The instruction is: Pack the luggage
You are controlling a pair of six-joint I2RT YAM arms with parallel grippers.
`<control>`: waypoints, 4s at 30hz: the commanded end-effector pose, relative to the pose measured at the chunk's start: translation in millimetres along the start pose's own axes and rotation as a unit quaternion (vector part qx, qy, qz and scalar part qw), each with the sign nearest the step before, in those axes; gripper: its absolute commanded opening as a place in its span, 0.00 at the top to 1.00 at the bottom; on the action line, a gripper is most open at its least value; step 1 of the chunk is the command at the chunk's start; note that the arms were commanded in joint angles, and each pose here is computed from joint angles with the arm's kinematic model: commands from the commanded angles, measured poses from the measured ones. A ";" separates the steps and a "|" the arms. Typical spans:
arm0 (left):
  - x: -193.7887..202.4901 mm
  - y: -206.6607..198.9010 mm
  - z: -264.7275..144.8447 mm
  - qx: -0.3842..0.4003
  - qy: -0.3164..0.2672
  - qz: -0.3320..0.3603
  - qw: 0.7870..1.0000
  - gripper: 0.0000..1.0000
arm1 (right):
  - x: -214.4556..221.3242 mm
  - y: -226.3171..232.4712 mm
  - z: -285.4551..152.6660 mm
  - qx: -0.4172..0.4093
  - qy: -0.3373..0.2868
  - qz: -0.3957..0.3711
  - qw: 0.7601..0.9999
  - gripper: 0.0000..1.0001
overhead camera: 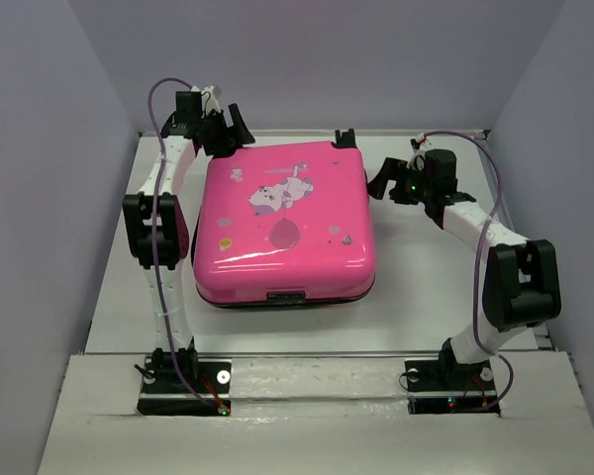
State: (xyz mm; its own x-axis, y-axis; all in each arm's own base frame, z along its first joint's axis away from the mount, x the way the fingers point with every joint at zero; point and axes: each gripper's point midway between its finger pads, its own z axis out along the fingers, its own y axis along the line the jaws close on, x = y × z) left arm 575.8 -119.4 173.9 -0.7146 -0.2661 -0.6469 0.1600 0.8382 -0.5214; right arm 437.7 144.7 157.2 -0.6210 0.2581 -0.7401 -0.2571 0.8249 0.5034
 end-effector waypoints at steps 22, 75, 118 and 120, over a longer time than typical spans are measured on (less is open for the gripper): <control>-114.9 -157.1 -138.5 0.155 -0.205 0.021 0.966 0.94 | 8.4 41.0 4.7 -0.076 0.029 -0.005 0.997 0.01; -188.0 -23.9 -209.9 -0.077 -0.339 -0.037 0.937 0.01 | 0.3 89.9 -80.0 -0.104 -0.019 -0.051 0.993 0.67; 19.6 -180.3 -436.5 0.002 -0.476 0.062 0.877 0.31 | 237.5 392.2 15.1 -0.138 0.059 -0.416 0.897 0.91; 20.7 -178.6 -433.9 -0.002 -0.473 0.066 0.879 0.31 | 215.1 390.3 37.8 -0.117 0.040 -0.395 0.910 0.91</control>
State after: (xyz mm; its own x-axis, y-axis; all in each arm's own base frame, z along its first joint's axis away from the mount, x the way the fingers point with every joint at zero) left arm 226.8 -67.3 501.4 0.1907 -0.4747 -0.8592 0.2201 0.8737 -0.4338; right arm 149.7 533.6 126.9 -0.2601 -0.5518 -0.7924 -0.9042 0.4270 -0.0006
